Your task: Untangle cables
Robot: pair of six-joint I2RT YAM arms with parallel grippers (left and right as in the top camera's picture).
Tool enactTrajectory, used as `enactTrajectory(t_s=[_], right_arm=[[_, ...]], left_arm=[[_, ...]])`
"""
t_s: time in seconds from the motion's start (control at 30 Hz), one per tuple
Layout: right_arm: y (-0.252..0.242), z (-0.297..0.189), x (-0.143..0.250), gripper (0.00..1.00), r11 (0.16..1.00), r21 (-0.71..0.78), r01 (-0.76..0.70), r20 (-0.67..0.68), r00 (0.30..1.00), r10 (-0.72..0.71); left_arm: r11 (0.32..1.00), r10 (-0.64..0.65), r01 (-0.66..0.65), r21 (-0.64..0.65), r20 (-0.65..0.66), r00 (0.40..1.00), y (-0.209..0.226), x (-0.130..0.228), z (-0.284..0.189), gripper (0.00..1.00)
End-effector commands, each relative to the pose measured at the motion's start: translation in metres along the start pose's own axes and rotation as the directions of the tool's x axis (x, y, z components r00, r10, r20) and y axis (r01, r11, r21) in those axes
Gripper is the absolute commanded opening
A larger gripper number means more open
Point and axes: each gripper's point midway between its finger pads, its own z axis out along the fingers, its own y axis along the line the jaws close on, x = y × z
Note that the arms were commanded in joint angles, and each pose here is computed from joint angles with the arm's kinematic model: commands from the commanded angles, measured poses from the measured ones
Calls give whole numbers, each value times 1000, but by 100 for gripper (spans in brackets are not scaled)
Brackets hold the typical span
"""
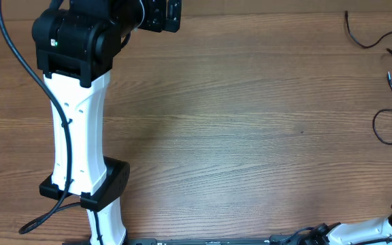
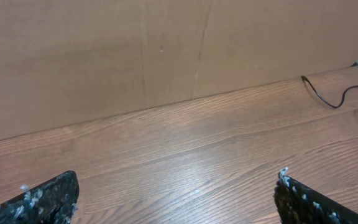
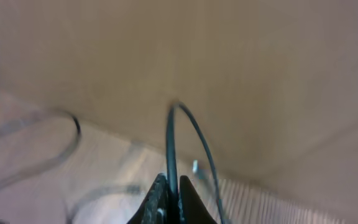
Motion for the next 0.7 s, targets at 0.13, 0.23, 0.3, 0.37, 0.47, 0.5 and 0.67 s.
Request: enactTrajectory(t_s=[0.13,0.23,0.3,0.37,0.47,0.5,0.67], right_arm=[[47,22,82,4,941,-248,-231,-202,962,183],[62,27,108,4,908,-283,-308,-261,936,237],[68,30,124,4,906,-286,-313,-276,932,234],[71,31,137,4,909,-284,-305,-296,930,220],[73,32,152,99,912,-275,-305,-325,922,211],[73,32,155,100,912,-275,-305,-328,921,209],[96,15,143,100,865,-427,-264,-317,939,130]], left_arm=[[1000,31,-31,3,47,998,-4,-9,-19,100],[1000,31,-31,3,43,999,-4,-8,-19,100],[1000,31,-31,3,37,999,-4,-7,-19,100],[1000,31,-31,2,32,999,-3,-5,-19,100],[1000,31,-31,2,32,999,-3,-5,-19,100],[1000,31,-31,2,32,999,-3,-5,-19,100],[999,34,-34,2,38,999,-4,-7,-19,100]])
